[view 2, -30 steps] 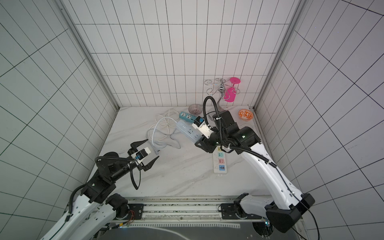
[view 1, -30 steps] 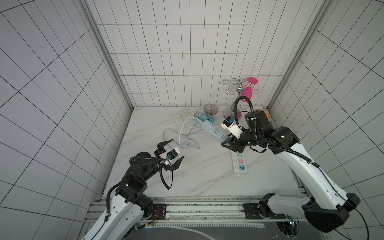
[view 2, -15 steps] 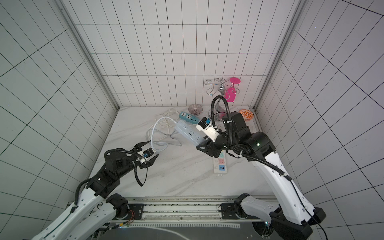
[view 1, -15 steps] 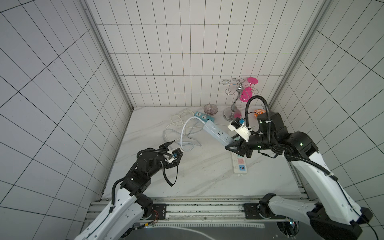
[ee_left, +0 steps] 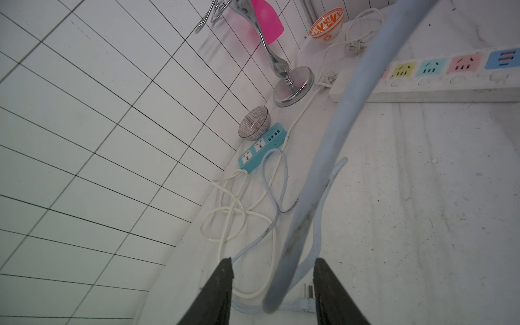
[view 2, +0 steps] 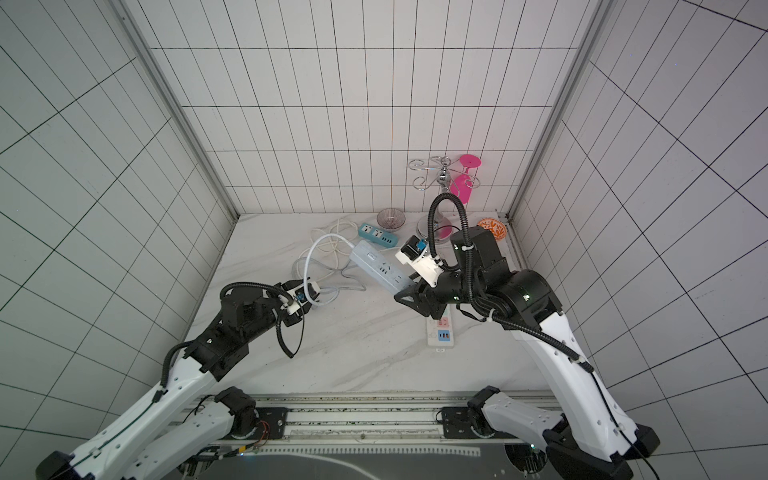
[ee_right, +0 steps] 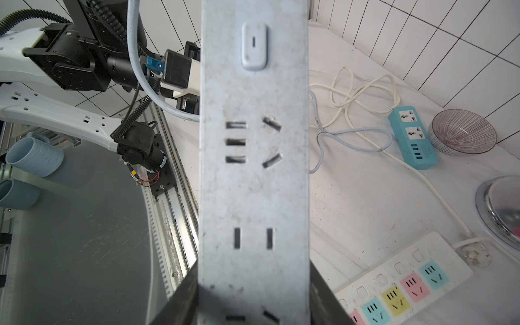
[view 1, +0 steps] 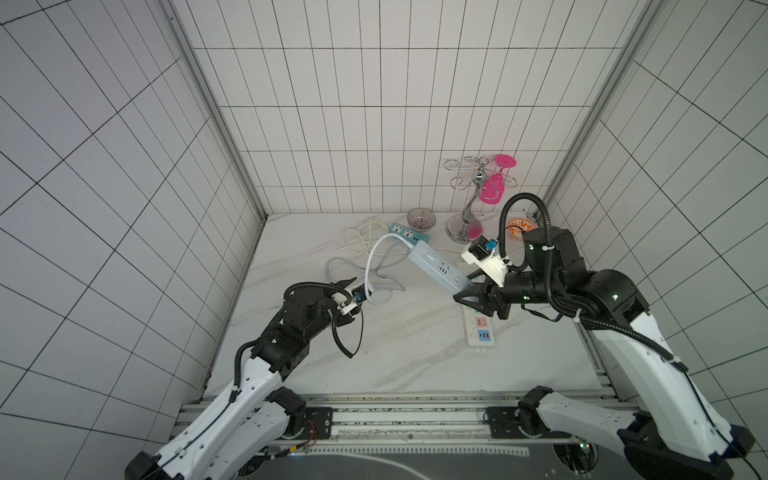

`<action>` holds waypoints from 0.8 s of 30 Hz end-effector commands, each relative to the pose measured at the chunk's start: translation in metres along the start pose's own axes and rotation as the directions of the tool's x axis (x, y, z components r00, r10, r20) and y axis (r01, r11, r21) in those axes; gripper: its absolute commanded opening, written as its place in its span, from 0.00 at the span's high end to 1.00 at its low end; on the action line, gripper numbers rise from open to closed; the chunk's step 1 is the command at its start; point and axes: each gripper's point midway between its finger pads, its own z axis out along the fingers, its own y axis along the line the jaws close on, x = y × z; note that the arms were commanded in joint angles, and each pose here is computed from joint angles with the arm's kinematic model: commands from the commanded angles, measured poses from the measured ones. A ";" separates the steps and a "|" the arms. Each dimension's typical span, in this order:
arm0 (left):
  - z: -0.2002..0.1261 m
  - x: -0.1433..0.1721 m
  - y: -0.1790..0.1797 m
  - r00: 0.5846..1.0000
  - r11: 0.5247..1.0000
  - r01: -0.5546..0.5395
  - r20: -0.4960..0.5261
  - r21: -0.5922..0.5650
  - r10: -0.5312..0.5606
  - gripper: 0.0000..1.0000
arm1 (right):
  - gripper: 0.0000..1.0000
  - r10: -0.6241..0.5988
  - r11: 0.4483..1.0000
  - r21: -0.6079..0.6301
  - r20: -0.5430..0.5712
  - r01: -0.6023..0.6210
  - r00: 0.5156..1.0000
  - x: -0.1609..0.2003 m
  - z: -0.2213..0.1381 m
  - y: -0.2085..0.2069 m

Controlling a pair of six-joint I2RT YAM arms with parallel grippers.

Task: Wrap the cord around the power strip
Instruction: Wrap the power cord around the power strip.

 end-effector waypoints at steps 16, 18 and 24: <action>-0.012 -0.037 0.004 0.996 0.991 -0.004 0.084 0.132 -0.008 1.00 | 1.00 -0.073 0.968 0.248 0.158 0.032 0.985 -0.021 0.026 -0.055; -0.015 -0.035 0.003 0.997 0.992 -0.006 0.075 0.130 -0.004 1.00 | 1.00 -0.083 0.959 0.282 0.156 0.036 0.984 -0.025 0.040 -0.070; -0.023 -0.025 -0.007 0.998 0.990 -0.005 0.065 0.138 -0.004 1.00 | 1.00 -0.135 0.938 0.343 0.230 0.050 0.964 -0.064 0.076 -0.108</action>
